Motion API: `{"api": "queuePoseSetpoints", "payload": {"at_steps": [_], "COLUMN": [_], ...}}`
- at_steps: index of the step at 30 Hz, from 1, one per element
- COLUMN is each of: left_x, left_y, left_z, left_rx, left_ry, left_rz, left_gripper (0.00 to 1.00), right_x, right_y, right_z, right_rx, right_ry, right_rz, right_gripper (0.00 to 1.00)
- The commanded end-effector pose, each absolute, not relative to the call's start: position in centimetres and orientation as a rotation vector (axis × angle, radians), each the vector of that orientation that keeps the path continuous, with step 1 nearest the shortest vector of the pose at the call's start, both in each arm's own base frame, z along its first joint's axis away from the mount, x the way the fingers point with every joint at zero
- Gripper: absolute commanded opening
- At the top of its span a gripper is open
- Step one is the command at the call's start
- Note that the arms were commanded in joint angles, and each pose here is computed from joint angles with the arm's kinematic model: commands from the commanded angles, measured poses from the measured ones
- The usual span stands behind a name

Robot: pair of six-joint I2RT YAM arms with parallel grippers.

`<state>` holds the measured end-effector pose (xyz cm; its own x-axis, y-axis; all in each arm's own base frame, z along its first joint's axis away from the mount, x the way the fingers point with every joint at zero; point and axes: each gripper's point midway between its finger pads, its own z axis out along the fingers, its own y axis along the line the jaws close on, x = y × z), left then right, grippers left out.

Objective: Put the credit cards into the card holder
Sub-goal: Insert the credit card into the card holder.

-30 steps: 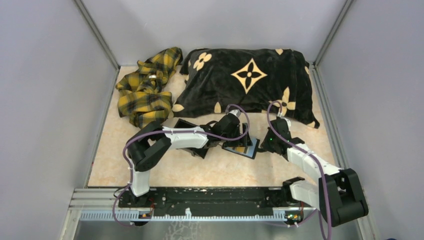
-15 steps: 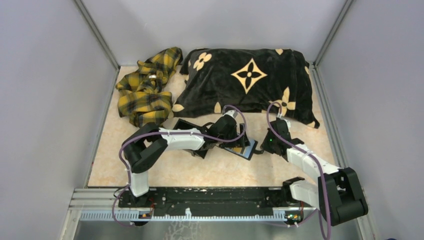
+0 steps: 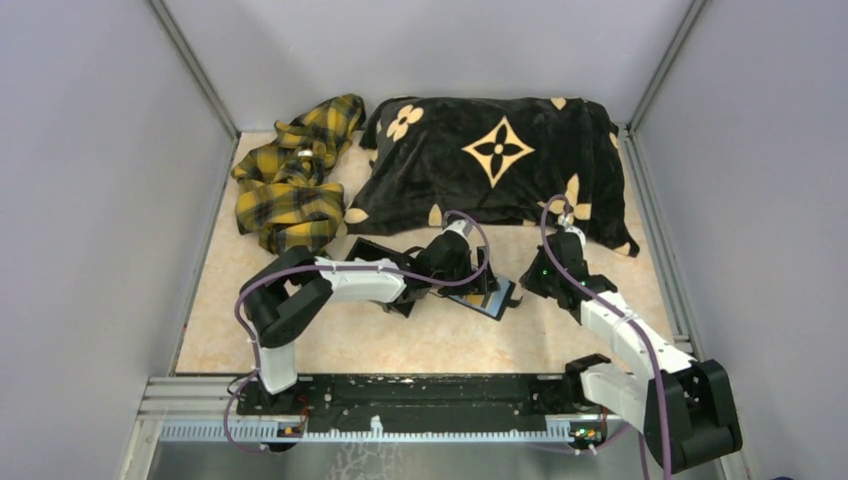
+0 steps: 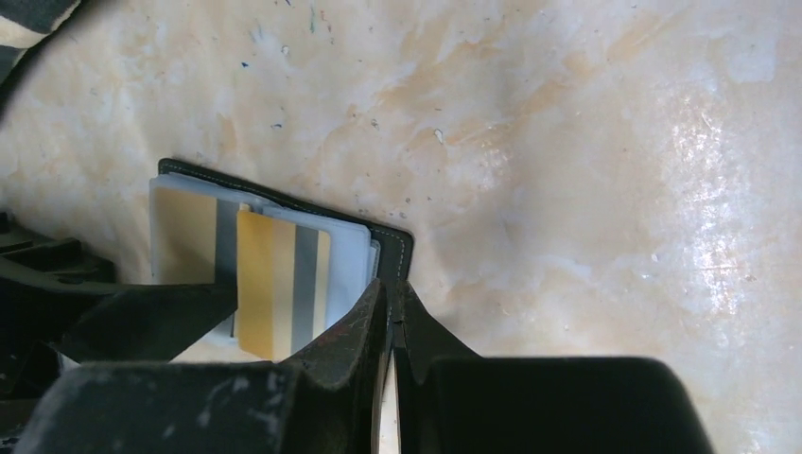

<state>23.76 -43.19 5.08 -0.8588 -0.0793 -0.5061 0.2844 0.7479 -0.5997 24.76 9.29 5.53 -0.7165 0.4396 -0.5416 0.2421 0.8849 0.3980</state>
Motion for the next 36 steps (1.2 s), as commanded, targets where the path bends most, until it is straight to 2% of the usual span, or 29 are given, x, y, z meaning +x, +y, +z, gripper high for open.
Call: {"api": "queuePoseSetpoints", "payload": {"at_steps": [1,15,22,23,27,31,36], "left_x": [24.7,25.5,25.9,25.9,26.0,26.3,26.4], "left_y": [-42.2,-41.0,-39.7,-39.5,-39.1,-38.9,-39.1], "left_z": [6.6,8.4,7.3,7.0,6.3,5.8,4.9], "left_rx": [0.101,0.056,0.039,0.038,0.042,0.065,0.135], "left_ry": [2.38,2.301,2.323,2.329,2.342,2.357,2.402], "left_rz": [-0.942,-0.946,-0.902,-0.894,-0.886,-0.86,-0.798], "left_gripper": [0.87,0.85,0.75,0.72,0.39,0.22,0.1], "right_x": [25.7,24.5,23.7,23.5,23.0,22.7,22.3], "right_y": [9.7,11.9,12.6,12.7,12.7,12.5,12.1], "right_z": [7.5,7.1,6.0,5.7,4.8,4.1,3.4], "right_rx": [0.463,0.403,0.393,0.393,0.398,0.402,0.412], "right_ry": [2.345,2.368,2.4,2.406,2.422,2.438,2.453], "right_rz": [0.441,0.5,0.498,0.498,0.489,0.475,0.455], "right_gripper": [0.07,0.05,0.03,0.02,0.0,0.0,0.0]}}
